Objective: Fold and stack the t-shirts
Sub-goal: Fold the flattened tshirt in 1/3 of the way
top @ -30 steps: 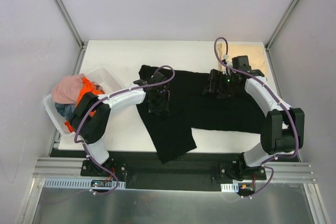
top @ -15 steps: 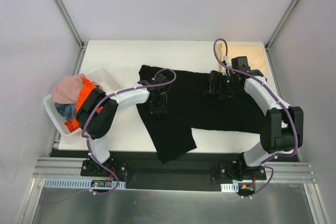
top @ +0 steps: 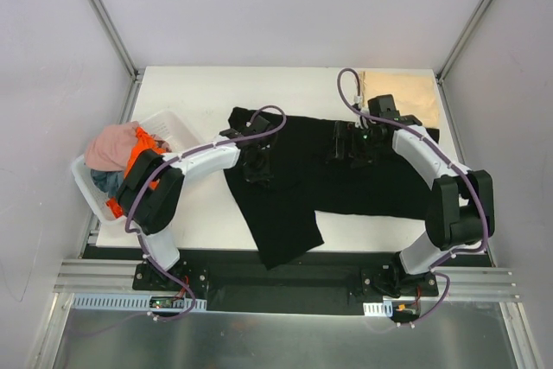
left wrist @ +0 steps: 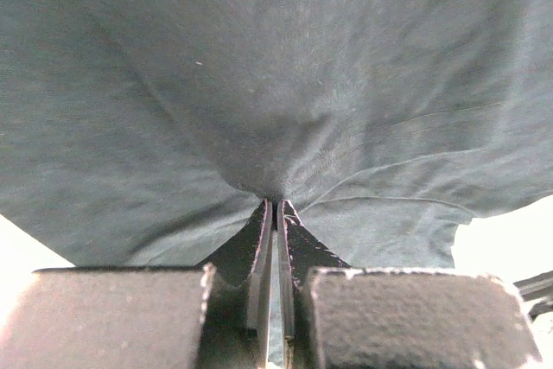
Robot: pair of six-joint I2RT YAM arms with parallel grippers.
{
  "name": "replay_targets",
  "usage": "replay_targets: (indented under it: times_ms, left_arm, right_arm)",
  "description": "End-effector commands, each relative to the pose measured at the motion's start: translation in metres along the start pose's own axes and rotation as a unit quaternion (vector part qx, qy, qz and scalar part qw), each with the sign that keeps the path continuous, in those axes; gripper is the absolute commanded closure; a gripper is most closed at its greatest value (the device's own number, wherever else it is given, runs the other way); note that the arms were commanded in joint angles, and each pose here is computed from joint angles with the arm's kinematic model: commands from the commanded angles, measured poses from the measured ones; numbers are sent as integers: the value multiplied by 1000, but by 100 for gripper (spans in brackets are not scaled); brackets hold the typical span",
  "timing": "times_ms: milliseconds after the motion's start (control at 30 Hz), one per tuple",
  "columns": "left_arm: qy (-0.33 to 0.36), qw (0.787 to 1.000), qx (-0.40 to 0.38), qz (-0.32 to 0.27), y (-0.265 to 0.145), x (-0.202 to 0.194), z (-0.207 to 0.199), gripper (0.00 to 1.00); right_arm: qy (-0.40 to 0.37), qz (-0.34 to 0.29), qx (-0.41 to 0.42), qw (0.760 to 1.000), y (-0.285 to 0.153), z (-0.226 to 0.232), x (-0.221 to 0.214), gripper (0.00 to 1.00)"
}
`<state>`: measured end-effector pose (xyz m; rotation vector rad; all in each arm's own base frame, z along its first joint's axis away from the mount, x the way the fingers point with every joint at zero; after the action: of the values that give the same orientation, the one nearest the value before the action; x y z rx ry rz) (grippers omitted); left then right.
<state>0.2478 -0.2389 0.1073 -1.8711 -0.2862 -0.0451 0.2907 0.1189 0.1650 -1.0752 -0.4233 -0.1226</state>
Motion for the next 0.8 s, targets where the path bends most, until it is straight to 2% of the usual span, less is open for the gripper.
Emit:
replay_targets:
  times_ms: [0, 233, 367, 533, 600, 767]
  left_arm:
    - [-12, 998, -11, -56, -34, 20, 5, 100]
    - [-33, 997, -4, -72, -38, 40, 18, 100]
    - [-52, 995, 4, -82, -39, 48, 26, 100]
    - [-57, 995, 5, -87, -39, 59, 31, 100]
    - [-59, 994, 2, -87, -39, 62, 31, 100]
    - [-56, 996, -6, -71, -35, 60, 29, 100]
  right_arm:
    - [-42, 1, 16, 999, 9, 16, 2, 1]
    - [-96, 10, 61, 993, 35, 52, -4, 6]
    - [-136, 23, 40, 990, 48, 58, -9, 8]
    - [-146, 55, 42, 987, 75, 71, -19, 21]
    - [-147, 54, 53, 986, 83, 78, -18, 28]
    - [-135, 43, 61, 988, 98, 94, -11, 36]
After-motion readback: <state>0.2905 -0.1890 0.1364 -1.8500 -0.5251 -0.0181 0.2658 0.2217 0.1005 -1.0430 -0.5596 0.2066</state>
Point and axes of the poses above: each gripper's point midway between its finger pads, its own y axis out along the fingers, its own z axis along the line the jaws close on, x = y × z, the point moved 7 cm from there along -y, back along the fingers, and after that the axes turned 9 degrees about -y, right-handed, at the moved point
